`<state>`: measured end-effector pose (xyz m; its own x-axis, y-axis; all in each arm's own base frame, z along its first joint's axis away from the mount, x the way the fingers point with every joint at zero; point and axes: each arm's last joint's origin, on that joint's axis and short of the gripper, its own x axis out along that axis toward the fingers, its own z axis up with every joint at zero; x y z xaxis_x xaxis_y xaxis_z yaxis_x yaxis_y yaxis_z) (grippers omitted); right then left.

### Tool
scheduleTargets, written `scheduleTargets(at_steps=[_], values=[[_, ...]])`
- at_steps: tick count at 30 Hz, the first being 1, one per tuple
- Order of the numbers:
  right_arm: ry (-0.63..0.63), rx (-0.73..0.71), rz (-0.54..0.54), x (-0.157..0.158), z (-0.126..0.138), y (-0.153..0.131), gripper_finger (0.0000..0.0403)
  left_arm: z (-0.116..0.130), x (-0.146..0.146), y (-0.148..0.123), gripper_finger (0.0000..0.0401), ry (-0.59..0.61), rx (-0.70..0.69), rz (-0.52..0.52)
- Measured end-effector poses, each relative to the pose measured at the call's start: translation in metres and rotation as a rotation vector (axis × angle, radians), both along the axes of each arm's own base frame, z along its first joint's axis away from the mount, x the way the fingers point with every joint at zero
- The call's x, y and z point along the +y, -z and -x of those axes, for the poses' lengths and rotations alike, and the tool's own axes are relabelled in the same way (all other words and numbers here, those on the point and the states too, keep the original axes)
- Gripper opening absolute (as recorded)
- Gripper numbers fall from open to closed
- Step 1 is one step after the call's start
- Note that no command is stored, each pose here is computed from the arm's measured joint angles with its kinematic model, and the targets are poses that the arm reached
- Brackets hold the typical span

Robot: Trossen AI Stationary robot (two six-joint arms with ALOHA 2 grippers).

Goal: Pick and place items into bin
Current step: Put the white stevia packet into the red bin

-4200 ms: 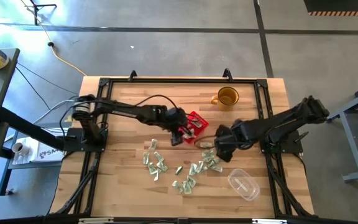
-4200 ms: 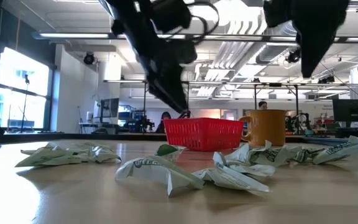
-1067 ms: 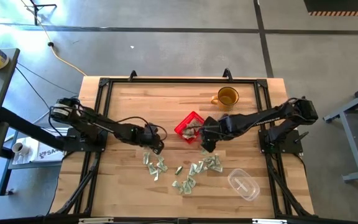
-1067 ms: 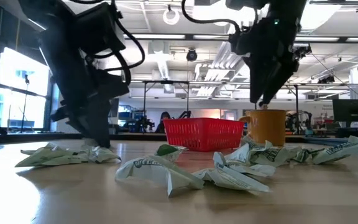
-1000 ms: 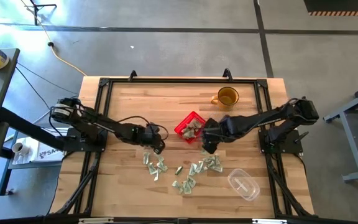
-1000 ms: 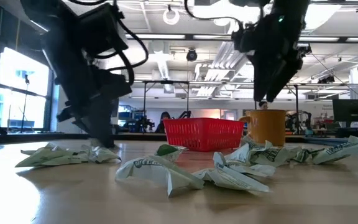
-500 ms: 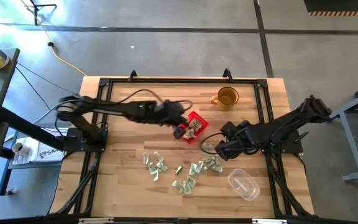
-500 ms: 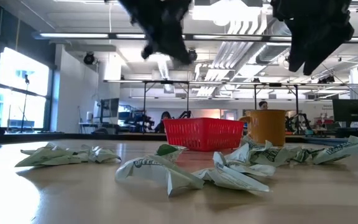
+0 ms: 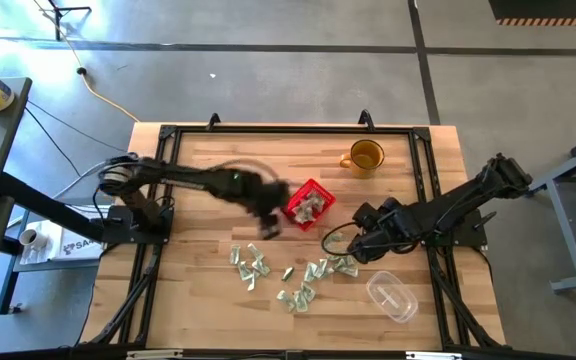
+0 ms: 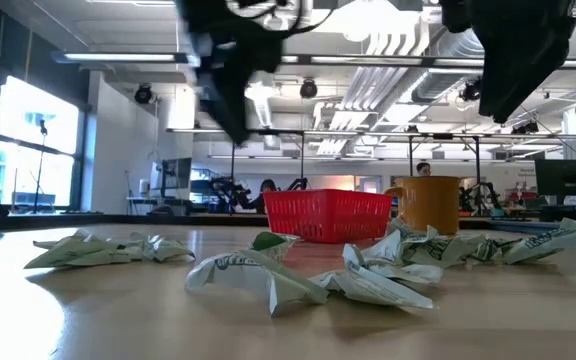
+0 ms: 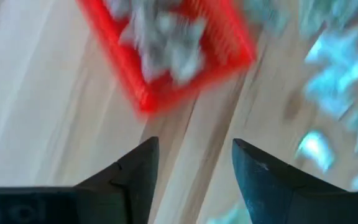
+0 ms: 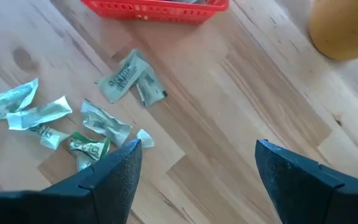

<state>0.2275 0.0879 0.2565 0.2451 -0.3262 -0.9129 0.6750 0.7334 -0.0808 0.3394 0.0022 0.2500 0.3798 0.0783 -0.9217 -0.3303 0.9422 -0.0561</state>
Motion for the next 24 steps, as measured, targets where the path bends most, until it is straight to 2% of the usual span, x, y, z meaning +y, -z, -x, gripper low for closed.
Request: scheduleTargets(at_steps=[2, 3, 7, 11, 14, 17, 20, 24], values=[[0.01, -0.005, 0.007, -0.003, -0.001, 0.0, 0.0303, 0.026, -0.012, 0.004, 0.0243, -0.06, 0.158, -0.038], [0.02, -0.008, 0.009, -0.005, -0.002, 0.0, 0.0303, 0.036, -0.016, 0.004, 0.0243, -0.115, 0.193, -0.028], [0.069, -0.021, 0.005, -0.018, -0.011, 0.001, 0.0303, 0.074, -0.034, 0.013, 0.0238, -0.36, 0.233, 0.079], [0.076, 0.004, -0.008, -0.03, -0.02, 0.007, 0.0303, 0.092, -0.058, 0.031, 0.0234, -0.553, 0.166, 0.211], [0.086, 0.045, -0.029, -0.039, -0.025, 0.013, 0.0303, 0.096, -0.075, 0.047, 0.0234, -0.621, 0.121, 0.301], [0.077, 0.075, -0.017, -0.044, -0.03, 0.018, 0.0303, 0.103, -0.085, 0.059, 0.0234, -0.662, 0.113, 0.304], [0.071, 0.087, -0.03, -0.048, -0.035, 0.023, 0.0303, 0.11, -0.083, 0.072, 0.0234, -0.72, 0.13, 0.288], [0.076, 0.079, -0.038, -0.049, -0.037, 0.023, 0.0303, 0.109, -0.083, 0.086, 0.0234, -0.728, 0.063, 0.352]])
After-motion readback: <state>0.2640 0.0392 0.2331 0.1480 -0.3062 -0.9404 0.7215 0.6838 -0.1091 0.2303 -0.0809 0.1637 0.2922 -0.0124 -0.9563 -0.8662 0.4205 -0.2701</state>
